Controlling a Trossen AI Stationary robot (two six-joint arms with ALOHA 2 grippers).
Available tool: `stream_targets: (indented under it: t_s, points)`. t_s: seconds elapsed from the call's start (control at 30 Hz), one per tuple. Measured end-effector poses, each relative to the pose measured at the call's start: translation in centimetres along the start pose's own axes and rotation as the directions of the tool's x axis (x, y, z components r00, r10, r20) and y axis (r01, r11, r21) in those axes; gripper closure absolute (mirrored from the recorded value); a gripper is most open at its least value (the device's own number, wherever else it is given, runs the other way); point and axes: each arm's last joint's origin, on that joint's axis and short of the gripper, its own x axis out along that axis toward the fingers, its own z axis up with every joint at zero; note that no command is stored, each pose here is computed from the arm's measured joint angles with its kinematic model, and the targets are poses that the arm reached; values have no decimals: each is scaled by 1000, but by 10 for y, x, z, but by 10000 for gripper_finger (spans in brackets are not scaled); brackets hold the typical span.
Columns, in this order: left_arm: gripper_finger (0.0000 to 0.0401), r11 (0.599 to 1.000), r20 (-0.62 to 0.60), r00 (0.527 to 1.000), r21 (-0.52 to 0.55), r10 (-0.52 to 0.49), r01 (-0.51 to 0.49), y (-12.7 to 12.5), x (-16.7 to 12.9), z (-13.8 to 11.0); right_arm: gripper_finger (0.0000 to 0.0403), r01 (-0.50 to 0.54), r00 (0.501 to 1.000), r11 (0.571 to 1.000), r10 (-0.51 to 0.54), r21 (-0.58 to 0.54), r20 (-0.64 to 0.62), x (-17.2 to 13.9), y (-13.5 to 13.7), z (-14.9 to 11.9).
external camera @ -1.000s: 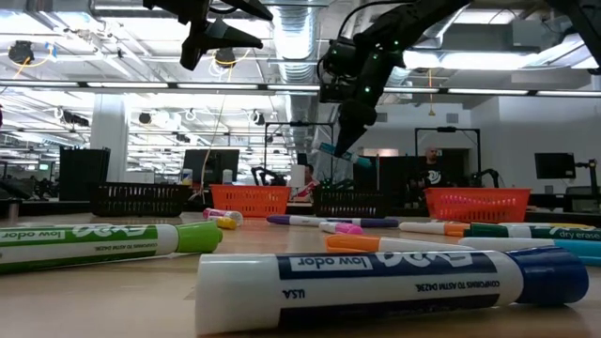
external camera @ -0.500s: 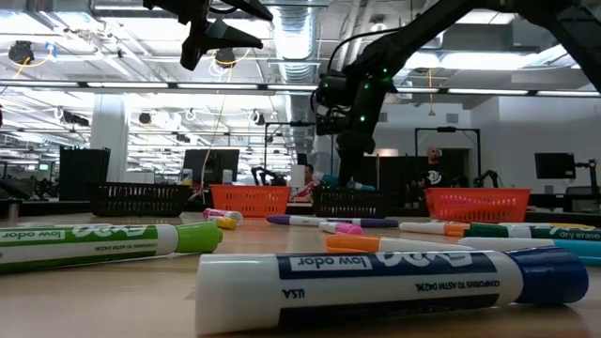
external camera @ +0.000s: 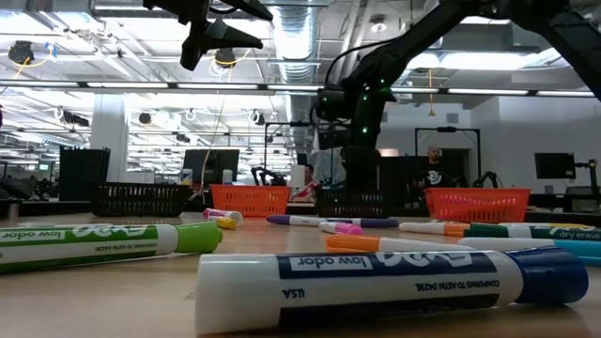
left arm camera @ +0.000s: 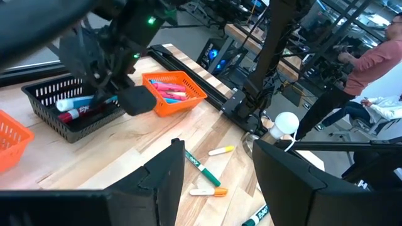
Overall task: Pick & Place Markers
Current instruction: Put the top white light blue marker into the middle black bin, then put the bottom white dark green marker into the middle black bin
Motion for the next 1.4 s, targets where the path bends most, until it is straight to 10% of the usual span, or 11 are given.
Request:
stream_targets:
  t_s: [0.7,1.0,1.4]
  points:
    - [215,1000,0,1000,0,0,0,0,0,0,224,16,1000,1000,-16,0,-26,-9,1,7]
    - [215,1000,0,1000,26,0,0,0,0,0,231,-16,998,999,18,-31,64,-114,13,24]
    - [215,1000,0,1000,27,0,0,0,0,0,253,-185,907,981,194,-60,373,-264,79,-29]
